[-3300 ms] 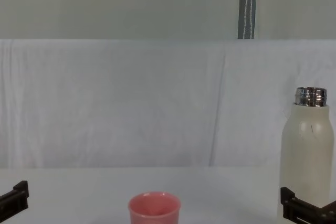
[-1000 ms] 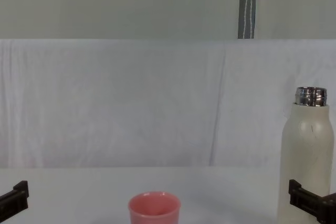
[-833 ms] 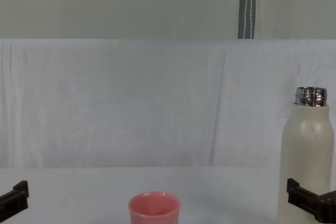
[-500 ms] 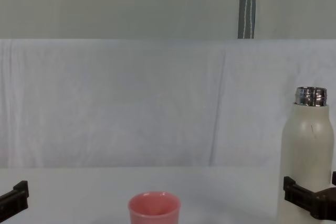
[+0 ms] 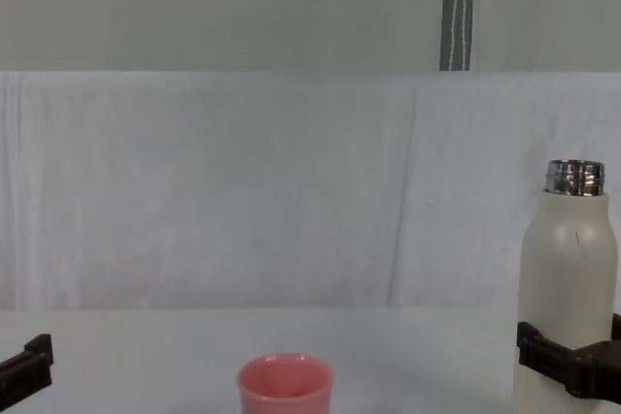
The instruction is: Grasp the thermos with one hand and pour water into the cup lid.
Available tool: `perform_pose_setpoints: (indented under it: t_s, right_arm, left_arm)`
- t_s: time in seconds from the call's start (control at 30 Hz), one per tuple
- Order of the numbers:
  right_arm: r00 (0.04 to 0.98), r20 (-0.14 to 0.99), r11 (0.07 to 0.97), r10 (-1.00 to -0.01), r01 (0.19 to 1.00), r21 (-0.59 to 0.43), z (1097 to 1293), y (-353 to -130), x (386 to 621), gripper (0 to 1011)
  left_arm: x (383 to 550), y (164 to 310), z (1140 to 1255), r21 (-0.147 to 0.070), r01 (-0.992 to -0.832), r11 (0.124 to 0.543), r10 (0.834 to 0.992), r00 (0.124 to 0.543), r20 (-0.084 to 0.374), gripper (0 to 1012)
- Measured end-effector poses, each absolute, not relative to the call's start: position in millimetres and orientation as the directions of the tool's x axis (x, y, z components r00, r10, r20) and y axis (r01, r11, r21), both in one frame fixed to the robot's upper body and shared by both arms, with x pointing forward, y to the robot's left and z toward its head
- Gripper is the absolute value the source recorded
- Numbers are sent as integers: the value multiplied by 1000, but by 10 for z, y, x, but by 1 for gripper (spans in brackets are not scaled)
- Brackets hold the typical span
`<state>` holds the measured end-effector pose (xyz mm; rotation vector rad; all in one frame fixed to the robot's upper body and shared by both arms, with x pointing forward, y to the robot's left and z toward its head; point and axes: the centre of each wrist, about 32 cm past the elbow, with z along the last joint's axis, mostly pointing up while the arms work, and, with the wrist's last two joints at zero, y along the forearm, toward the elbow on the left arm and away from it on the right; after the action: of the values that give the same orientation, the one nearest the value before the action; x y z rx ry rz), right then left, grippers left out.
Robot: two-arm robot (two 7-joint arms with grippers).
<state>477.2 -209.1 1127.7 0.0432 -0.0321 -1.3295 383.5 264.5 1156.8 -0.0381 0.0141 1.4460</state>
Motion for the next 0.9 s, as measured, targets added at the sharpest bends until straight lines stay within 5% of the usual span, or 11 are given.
perform_pose_setpoints:
  t_s: [0.9]
  right_arm:
    - [250, 14, 250, -968, 967, 46, 11307, -2120, 4972, 1001]
  left_arm:
    - [3835, 2645, 11568, -18, -992, 124, 992, 125, -33, 1001]
